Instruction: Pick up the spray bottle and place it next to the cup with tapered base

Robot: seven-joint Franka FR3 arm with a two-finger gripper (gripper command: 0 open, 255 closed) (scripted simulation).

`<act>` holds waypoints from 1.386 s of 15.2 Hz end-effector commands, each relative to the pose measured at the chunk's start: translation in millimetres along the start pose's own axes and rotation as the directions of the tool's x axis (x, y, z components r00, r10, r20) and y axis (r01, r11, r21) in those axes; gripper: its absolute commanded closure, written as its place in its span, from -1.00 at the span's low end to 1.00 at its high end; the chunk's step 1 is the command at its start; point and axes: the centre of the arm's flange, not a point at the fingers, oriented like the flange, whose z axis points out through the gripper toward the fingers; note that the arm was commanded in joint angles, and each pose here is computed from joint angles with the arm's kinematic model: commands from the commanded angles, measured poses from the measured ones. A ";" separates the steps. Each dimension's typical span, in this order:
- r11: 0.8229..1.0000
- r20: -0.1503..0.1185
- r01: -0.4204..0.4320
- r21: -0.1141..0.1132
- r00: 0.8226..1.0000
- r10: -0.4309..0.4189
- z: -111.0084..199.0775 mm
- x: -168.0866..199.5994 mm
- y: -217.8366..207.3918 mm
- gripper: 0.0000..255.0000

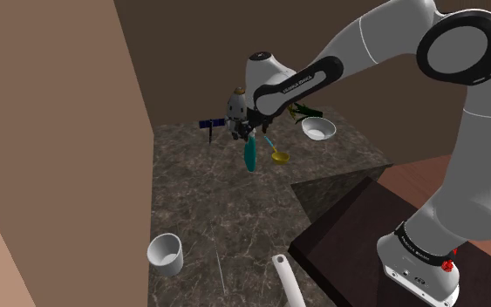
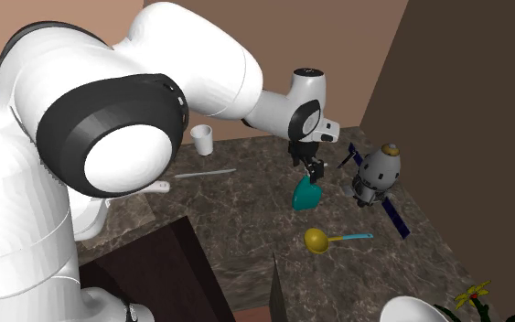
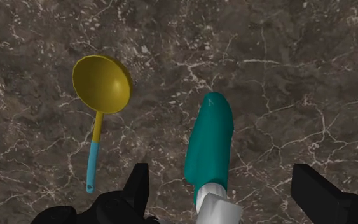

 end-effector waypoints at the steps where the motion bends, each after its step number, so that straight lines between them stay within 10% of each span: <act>1: 1.000 -0.001 0.000 0.000 1.000 0.000 3.5 -0.1 -0.1 -1.00; 7: 1.000 -0.001 0.000 0.000 1.000 0.000 3.4 -0.1 -0.1 -1.00; 8: 1.000 -0.001 0.000 0.000 1.000 0.000 3.4 -0.1 -0.1 1.00; 21: 1.000 -0.001 0.000 0.000 1.000 0.000 -17.5 1.5 1.9 1.00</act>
